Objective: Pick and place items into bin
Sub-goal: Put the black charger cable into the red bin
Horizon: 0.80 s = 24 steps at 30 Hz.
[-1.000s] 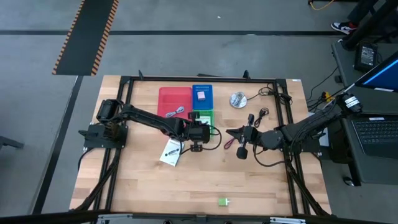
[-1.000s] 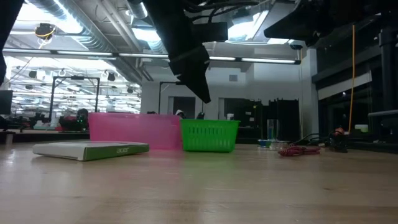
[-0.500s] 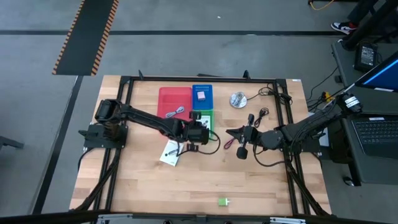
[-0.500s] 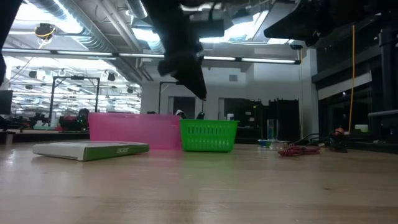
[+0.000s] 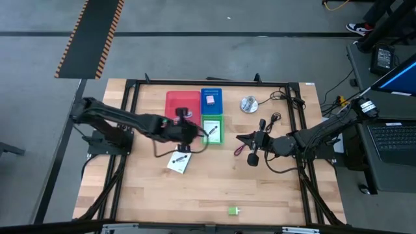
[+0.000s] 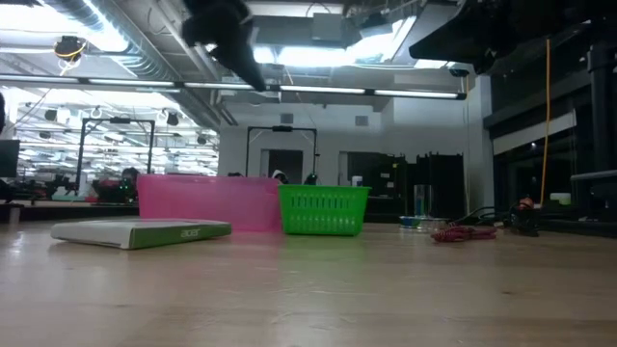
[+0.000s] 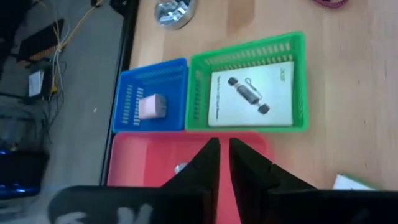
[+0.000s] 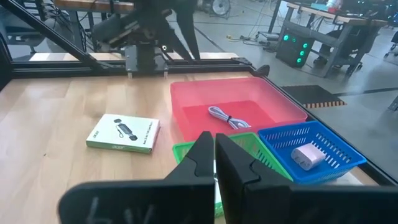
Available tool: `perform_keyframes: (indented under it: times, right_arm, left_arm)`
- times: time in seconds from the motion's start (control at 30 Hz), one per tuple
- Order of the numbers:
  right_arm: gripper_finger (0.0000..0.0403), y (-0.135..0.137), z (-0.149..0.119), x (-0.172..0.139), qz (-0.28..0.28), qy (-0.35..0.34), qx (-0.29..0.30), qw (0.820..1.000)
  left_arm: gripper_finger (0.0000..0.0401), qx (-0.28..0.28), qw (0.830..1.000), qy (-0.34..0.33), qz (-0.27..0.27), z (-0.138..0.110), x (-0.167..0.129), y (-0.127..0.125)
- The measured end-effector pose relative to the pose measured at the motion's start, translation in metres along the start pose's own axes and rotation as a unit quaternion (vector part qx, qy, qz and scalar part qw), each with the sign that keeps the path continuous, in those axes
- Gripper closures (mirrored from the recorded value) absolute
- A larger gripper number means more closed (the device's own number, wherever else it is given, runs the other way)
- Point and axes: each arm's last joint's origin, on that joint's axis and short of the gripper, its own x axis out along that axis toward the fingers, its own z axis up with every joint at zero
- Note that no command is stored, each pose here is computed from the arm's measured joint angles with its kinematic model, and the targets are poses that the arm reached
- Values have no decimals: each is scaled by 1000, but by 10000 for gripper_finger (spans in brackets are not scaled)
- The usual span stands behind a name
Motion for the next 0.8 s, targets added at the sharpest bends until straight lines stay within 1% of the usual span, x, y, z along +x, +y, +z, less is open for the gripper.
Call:
perform_keyframes:
  times: [0.13,0.23,0.33,0.4,0.53,0.7,0.8]
  right_arm:
    - [402,-2,0,1,-5,1,1,1000]
    - [402,-5,0,3,-13,1,9,1000]
    - [402,-9,0,6,-24,4,41,999]
    - [402,-13,-1,9,-34,11,41,999]
    - [402,-23,2,16,-63,33,51,996]
    - [402,-39,18,24,-87,79,48,992]
    - [402,-52,27,27,-120,110,50,985]
  left_arm:
    - [397,-41,998,-55,-9,-30,-9,3]
    - [398,-65,993,-95,-21,-51,-13,4]
    - [399,-78,989,-121,-32,-72,-16,5]
    - [400,-87,986,-141,-36,-84,-17,5]
    - [398,-85,980,-178,-31,-106,-19,6]
    - [400,-83,973,-217,-15,-129,-18,10]
    - [400,-88,968,-233,-9,-144,-14,13]
